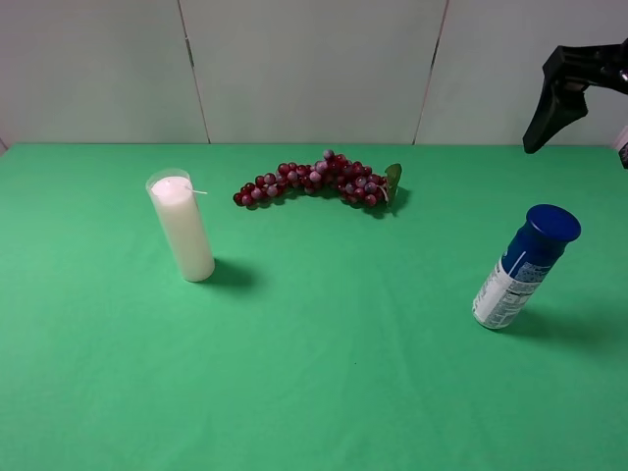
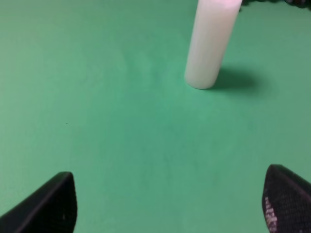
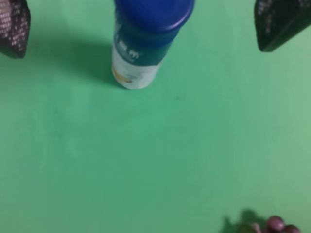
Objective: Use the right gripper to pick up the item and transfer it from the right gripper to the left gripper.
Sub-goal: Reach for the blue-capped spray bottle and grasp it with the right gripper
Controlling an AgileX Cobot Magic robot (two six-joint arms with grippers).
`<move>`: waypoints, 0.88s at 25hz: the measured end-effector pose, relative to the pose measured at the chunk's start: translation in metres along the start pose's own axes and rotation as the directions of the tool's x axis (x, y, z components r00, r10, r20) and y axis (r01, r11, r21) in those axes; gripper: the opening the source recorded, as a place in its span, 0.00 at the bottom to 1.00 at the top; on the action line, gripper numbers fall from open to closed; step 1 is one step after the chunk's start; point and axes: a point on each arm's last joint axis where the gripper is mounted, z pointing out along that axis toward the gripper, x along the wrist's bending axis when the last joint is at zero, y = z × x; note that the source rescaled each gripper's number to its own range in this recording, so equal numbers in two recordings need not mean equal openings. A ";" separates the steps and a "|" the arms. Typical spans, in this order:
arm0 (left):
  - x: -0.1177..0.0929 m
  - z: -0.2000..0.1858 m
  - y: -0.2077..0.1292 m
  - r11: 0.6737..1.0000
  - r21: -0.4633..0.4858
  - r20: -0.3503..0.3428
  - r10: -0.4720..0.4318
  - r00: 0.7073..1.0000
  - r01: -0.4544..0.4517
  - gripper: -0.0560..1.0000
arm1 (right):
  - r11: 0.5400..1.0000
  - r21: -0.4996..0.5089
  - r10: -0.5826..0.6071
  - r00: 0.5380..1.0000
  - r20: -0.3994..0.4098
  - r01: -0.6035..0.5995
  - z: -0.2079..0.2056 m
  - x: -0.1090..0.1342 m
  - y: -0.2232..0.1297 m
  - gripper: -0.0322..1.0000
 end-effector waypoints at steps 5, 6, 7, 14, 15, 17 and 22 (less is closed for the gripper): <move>0.000 0.000 0.000 1.000 0.000 0.000 0.000 1.000 0.000 0.61 | 0.997 0.072 0.000 1.000 0.018 -0.001 0.016 -0.001 0.005 1.00; 0.000 0.000 0.000 1.000 0.000 0.000 0.000 1.000 0.000 0.61 | 0.997 0.079 0.001 1.000 0.019 -0.002 0.016 -0.001 0.004 1.00; 0.000 0.000 0.000 1.000 0.000 0.000 0.000 1.000 0.000 0.61 | 0.997 0.082 0.001 1.000 0.020 -0.002 0.016 -0.001 0.004 1.00; 0.000 0.000 0.000 1.000 0.000 0.000 0.000 1.000 0.000 0.61 | 0.992 0.128 0.006 1.000 0.028 -0.009 0.026 -0.004 -0.005 1.00; 0.000 0.000 0.000 1.000 0.000 0.000 0.000 1.000 0.000 0.61 | 0.991 0.136 0.006 1.000 0.029 -0.010 0.028 -0.004 -0.007 1.00; 0.000 0.000 0.000 1.000 0.000 0.000 0.000 1.000 0.000 0.61 | 0.990 0.144 0.009 1.000 0.029 -0.013 0.031 -0.004 -0.008 1.00; 0.000 0.000 0.000 1.000 0.000 0.000 0.000 1.000 0.000 0.61 | 0.989 0.149 -0.007 1.000 0.018 0.005 0.032 0.001 -0.010 1.00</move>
